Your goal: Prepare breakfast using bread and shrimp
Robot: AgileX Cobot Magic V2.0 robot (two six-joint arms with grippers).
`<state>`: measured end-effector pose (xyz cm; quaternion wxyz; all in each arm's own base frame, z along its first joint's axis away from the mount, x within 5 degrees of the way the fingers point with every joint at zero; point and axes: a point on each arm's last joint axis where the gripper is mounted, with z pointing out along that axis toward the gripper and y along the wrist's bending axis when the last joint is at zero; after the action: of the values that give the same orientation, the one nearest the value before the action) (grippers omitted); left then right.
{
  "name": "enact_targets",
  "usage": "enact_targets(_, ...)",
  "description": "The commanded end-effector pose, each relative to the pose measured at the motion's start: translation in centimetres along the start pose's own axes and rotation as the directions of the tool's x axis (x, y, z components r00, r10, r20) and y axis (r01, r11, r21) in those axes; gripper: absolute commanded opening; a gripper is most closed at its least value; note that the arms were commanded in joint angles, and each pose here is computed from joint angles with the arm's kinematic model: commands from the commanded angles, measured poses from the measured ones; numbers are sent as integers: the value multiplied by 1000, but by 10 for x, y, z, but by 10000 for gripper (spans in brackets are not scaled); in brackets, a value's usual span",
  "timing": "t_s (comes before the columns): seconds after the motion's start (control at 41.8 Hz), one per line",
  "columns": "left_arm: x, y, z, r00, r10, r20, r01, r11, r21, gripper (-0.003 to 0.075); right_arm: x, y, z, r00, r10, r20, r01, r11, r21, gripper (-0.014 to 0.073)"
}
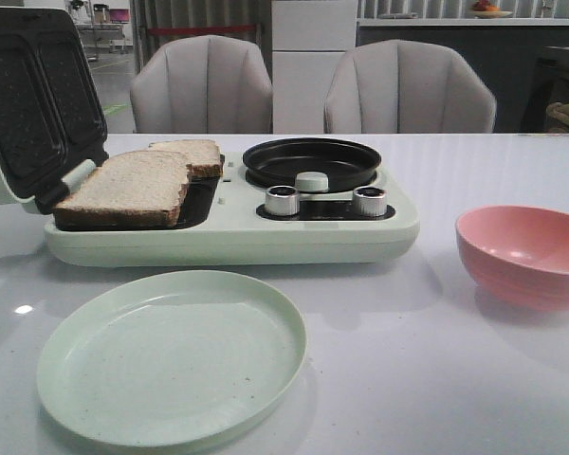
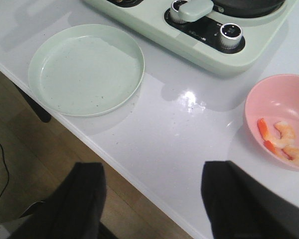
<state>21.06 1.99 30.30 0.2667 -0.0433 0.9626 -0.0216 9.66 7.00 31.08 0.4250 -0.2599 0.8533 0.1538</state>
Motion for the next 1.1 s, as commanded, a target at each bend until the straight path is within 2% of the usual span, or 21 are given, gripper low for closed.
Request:
enact_targets(0.0, -26, 21, -18, 968, -134, 213, 122, 990, 67, 104, -13, 0, -6, 995, -4, 98, 4, 1000, 4, 513)
enact_targets(0.143, -54, 37, -22, 921, -243, 304, 189, 963, 194, 98, -13, 0, -6, 995, -4, 98, 4, 1000, 4, 513)
enact_targets(0.215, -69, 42, -19, 901, -280, 331, 214, 951, 222, 98, -13, 0, -6, 995, -4, 98, 4, 1000, 4, 513)
enact_targets(0.43, -110, 59, 4, 889, -301, 346, 236, 947, 217, 98, -13, 0, -6, 995, -4, 98, 4, 1000, 4, 513)
enact_targets(0.574, -135, 61, 21, 896, -287, 340, 217, 949, 229, 98, -13, 0, -6, 995, -4, 98, 4, 1000, 4, 513)
enact_targets(0.813, -168, 39, 50, 917, -232, 325, 145, 952, 271, 98, -13, 0, -6, 995, -4, 98, 4, 1000, 4, 513)
enact_targets(1.076, -181, -7, 62, 930, -200, 308, 77, 926, 368, 98, -13, 0, -6, 995, -4, 98, 4, 1000, 4, 513)
